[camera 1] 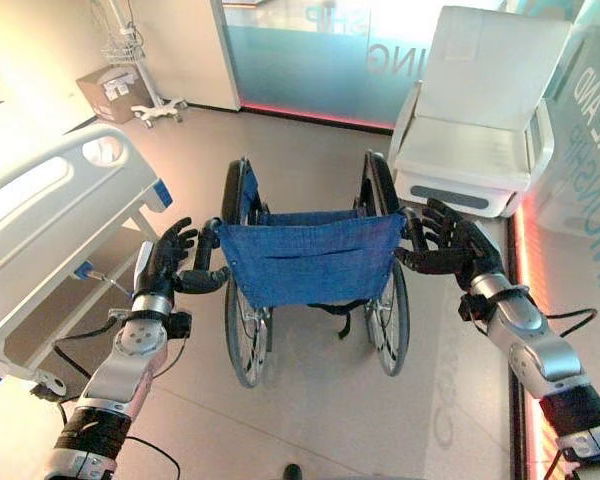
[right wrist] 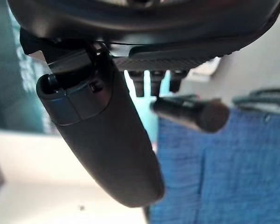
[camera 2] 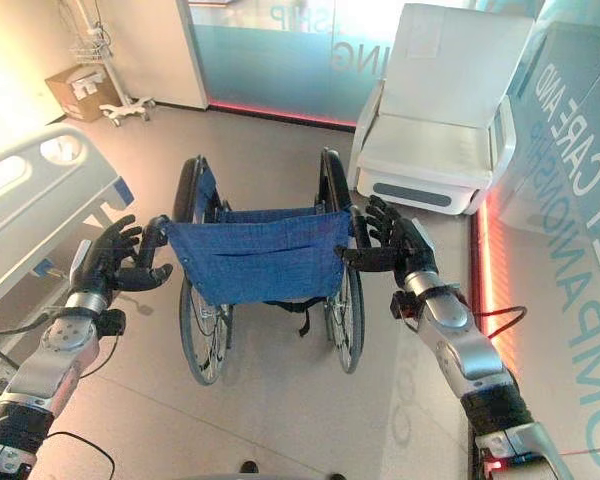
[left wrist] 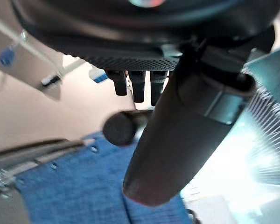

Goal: Push the wheelchair next to the bed

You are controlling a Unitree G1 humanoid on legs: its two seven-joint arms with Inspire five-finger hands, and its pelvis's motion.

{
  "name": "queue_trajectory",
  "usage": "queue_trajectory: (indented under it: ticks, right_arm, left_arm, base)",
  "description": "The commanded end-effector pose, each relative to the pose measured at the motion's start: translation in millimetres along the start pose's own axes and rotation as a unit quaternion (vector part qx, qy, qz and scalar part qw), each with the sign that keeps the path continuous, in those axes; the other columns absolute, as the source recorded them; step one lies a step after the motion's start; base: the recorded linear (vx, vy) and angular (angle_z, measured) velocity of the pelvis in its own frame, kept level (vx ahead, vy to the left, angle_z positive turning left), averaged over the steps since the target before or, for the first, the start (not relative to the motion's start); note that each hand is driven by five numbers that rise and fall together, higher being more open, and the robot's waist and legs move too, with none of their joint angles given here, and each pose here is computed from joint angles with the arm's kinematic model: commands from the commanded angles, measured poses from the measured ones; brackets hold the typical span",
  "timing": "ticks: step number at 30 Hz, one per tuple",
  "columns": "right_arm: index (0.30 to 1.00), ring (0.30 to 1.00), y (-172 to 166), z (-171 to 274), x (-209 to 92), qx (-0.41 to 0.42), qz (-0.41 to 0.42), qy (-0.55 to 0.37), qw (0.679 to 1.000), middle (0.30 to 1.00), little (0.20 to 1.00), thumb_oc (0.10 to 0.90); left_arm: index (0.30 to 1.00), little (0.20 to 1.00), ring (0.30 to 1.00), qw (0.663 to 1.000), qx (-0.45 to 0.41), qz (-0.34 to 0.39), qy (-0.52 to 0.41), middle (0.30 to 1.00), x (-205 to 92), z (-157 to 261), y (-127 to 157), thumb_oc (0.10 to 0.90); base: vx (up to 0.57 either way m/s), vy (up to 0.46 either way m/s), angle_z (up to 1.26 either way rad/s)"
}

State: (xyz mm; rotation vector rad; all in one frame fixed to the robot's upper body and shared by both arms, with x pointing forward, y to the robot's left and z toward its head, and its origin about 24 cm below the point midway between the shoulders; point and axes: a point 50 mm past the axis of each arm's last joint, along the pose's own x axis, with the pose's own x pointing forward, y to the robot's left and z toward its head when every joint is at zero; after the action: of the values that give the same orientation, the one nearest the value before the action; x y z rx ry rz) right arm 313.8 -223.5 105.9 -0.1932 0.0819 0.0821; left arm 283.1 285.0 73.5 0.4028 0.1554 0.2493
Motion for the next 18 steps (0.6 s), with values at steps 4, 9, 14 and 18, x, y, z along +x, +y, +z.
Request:
queue_trajectory:
  ticks: [4,9,14,18]
  right_arm:
    - [0.900,0.900,0,41,25,-0.066,0.000,-0.032,0.997,0.900,0.900,0.800]
    - [0.900,0.900,-19,46,36,-0.152,-0.006,0.031,0.988,0.900,0.900,0.800]
    - [0.900,0.900,-42,60,47,-0.225,-0.027,0.100,0.969,0.900,0.900,0.800]
    - [0.900,0.900,-50,68,53,-0.233,-0.040,0.130,0.963,0.900,0.900,0.800]
  left_arm:
    - [0.900,0.900,0.900,0.991,0.091,0.049,-0.090,0.900,32,64,31,0.800]
    - [0.900,0.900,0.900,0.992,0.092,0.044,-0.069,0.900,43,67,35,0.800]
    - [0.900,0.900,0.900,0.994,0.077,0.048,-0.065,0.900,55,86,39,0.800]
    - [0.900,0.900,0.900,0.995,0.062,0.041,-0.071,0.900,62,103,39,0.800]
  base:
    - [0.00,0.000,0.00]
    - [-0.01,0.000,0.00]
    - [-0.01,0.000,0.02]
    - [0.00,0.000,0.00]
